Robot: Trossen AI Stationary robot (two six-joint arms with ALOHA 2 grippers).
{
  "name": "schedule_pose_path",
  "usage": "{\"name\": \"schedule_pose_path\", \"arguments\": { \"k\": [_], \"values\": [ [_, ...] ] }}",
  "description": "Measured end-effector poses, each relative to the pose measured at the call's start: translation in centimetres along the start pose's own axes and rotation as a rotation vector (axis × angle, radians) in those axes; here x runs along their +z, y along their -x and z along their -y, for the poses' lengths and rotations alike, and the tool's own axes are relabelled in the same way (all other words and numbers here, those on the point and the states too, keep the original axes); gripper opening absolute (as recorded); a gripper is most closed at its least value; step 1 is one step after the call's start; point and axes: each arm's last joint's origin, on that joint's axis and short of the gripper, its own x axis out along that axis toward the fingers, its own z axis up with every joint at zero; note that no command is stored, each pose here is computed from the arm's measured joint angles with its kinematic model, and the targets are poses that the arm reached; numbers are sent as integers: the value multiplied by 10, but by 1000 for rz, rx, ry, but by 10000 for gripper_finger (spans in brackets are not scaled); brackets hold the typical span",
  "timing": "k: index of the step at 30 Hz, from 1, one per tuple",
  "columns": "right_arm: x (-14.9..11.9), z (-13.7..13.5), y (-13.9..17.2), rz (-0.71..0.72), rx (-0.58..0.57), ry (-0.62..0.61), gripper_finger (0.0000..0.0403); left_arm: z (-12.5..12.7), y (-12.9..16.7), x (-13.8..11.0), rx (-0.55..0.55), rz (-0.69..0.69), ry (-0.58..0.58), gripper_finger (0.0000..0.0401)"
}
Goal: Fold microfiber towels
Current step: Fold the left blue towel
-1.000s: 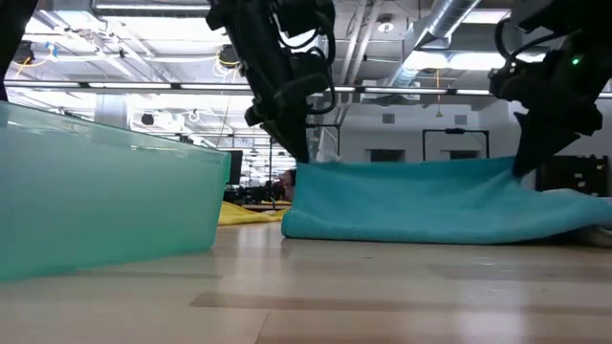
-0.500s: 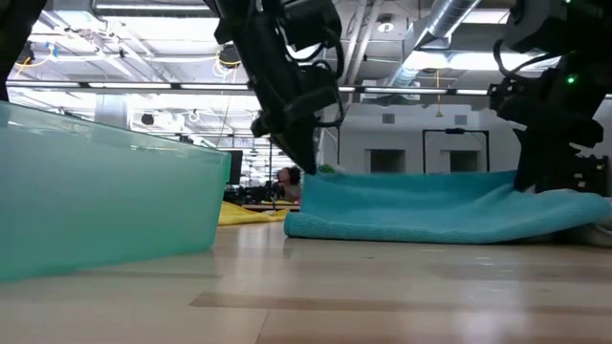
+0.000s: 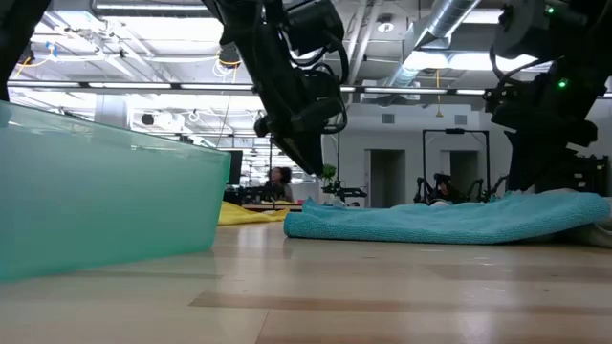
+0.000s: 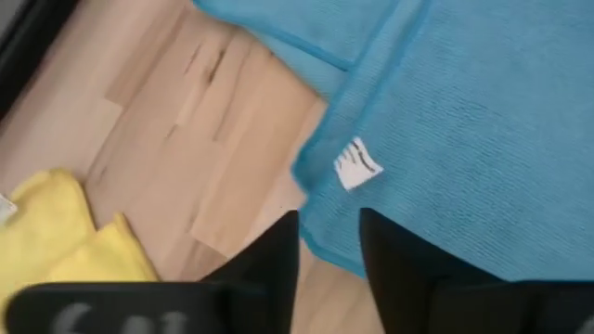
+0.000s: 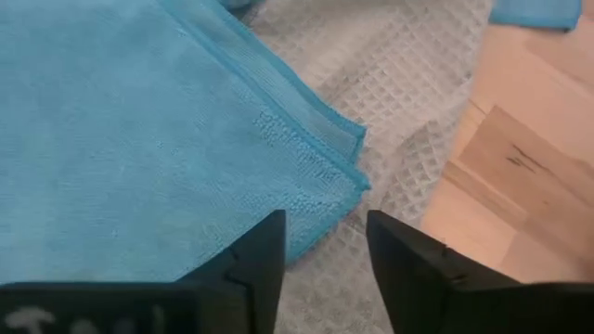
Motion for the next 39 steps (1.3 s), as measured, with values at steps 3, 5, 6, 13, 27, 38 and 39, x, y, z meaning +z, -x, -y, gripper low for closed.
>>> {"name": "schedule_pose_path", "arguments": {
  "k": [3,5,6,13,27,38,39],
  "values": [
    [6,-2,8,25,32,16,199,-2,-1,3,-3,25,-28,158],
    [9,-4,18,48,76,52,207,-5,3,6,-18,21,-30,180],
    [11,-6,25,61,114,81,209,-7,8,8,-51,28,-38,187],
    [-10,-23,67,127,422,352,210,0,80,10,-397,130,-182,196],
    [-66,-71,50,65,433,620,204,68,74,-71,-552,324,-447,197],
    [-74,-72,47,37,396,642,202,86,33,-84,-477,257,-682,197],
    [-75,-72,47,36,396,648,202,88,32,-82,-472,261,-681,197]
  ]
}}
